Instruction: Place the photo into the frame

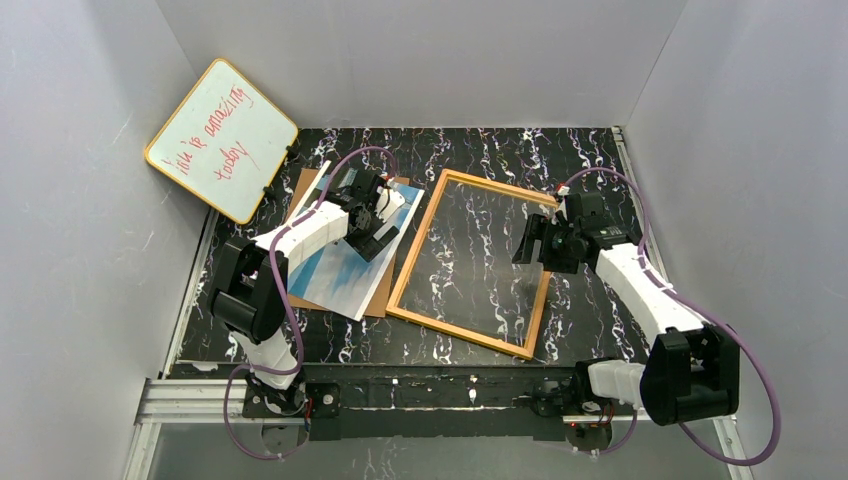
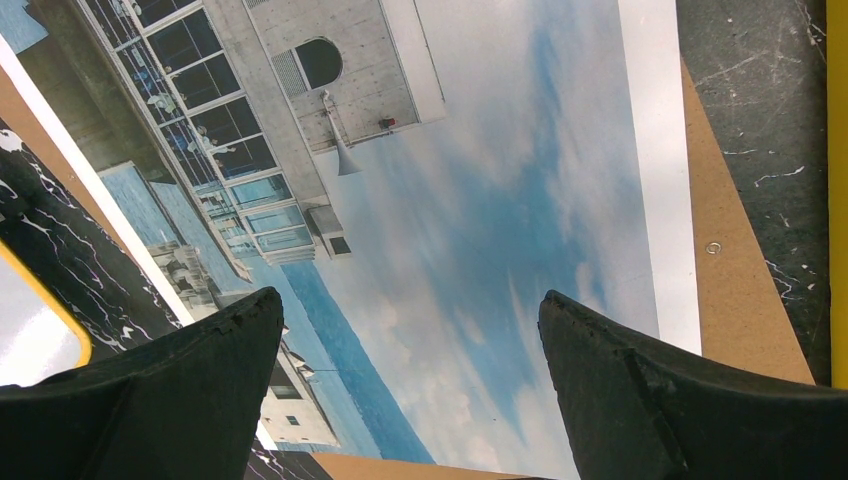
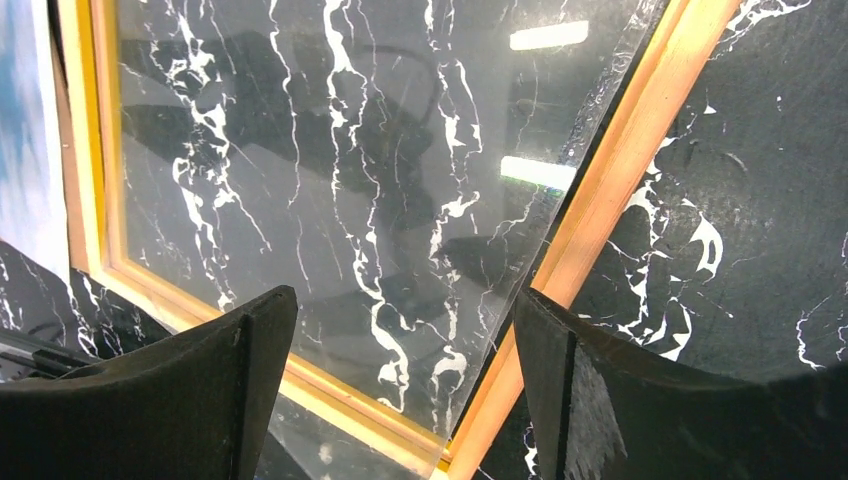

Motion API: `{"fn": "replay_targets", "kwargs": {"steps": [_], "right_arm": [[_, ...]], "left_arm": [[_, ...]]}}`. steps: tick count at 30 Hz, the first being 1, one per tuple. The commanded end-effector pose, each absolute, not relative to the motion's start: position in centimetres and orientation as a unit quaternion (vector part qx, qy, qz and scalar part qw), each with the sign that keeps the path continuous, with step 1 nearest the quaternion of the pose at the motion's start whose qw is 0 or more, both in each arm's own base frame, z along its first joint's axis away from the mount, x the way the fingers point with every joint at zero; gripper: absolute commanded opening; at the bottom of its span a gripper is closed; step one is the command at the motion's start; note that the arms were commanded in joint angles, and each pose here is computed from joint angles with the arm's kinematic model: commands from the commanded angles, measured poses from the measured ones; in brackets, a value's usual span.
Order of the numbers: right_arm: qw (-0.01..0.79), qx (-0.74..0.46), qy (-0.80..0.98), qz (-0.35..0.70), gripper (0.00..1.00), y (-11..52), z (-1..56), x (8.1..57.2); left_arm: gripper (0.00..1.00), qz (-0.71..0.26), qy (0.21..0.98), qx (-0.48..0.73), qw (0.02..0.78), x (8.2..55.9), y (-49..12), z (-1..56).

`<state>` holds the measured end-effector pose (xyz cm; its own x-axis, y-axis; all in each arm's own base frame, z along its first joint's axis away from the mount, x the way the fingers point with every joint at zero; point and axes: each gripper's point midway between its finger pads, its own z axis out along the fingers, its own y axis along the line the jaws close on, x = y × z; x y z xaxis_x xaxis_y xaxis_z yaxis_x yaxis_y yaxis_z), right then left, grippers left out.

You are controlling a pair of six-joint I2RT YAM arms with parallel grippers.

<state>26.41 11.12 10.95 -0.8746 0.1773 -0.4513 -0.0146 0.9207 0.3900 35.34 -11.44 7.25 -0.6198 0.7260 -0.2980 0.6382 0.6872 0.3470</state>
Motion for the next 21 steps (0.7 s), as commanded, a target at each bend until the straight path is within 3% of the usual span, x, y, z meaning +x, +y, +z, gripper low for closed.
{"fn": "replay_targets", "kwargs": {"steps": [1, 21], "right_arm": [[0.258, 0.040, 0.947, 0.186, 0.88, 10.9, 11.1, 27.4], [0.225, 0.057, 0.959, 0.160, 0.94, 10.5, 8.8, 28.5]], "left_arm": [[0.98, 0.100, 0.891, 0.386, 0.218, 35.0, -11.6, 8.5], [0.98, 0.101, 0.891, 0.388, 0.215, 34.9, -11.6, 8.3]]}}
